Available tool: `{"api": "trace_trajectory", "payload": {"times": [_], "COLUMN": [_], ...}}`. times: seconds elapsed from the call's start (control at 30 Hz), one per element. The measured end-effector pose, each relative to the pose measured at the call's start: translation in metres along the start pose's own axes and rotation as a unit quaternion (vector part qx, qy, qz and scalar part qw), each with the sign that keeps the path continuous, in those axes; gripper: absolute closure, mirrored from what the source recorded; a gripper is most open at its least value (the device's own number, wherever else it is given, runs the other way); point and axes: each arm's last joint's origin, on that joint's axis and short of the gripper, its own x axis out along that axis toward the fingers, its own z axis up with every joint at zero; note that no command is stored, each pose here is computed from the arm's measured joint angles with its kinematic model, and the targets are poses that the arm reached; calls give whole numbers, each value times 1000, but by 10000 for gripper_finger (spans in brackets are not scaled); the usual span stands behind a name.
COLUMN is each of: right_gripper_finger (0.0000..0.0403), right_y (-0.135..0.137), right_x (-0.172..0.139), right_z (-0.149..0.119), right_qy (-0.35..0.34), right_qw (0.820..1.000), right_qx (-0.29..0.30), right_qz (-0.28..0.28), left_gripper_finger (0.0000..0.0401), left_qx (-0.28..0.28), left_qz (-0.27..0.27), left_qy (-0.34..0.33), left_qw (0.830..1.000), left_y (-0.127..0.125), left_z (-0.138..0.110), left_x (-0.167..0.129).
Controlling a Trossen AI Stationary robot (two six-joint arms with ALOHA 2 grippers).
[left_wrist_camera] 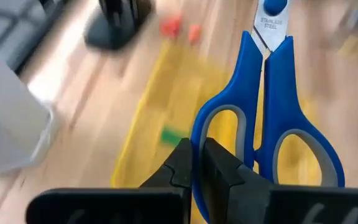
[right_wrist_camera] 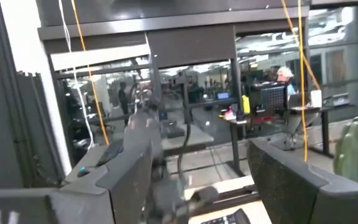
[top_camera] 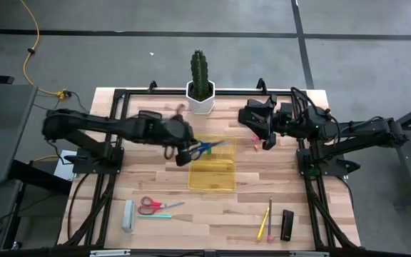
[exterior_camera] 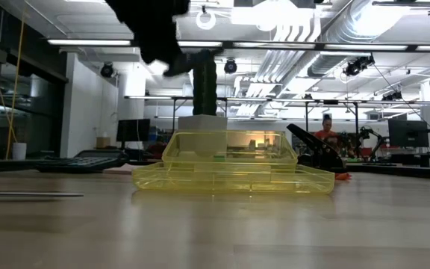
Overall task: Pack school essentials
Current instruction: Put the blue scissors into the yellow supply box
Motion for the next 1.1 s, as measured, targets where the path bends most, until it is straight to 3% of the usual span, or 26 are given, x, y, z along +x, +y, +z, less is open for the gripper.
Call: {"api": "trace_trajectory", "payload": {"times": [0.17,0.4,1.1], "right_gripper_finger": [149,149,149], "right_y": [-1,-1,-1], "right_x": [0,0,0], "right_z": [0,0,0], "right_qy": [0,1,1], "right_qw": [1000,1000,1000], "right_qx": [1,6,15], "right_qz": [-10,-10,-18], "left_gripper_finger": [401,401,399], "left_qx": [35,22,4], "left_qz": [54,68,87], "left_qy": [86,106,166], "left_qw": [994,992,982], "left_y": [-1,11,34], "left_z": [-8,-8,-25], "left_x": [40,78,111]}}
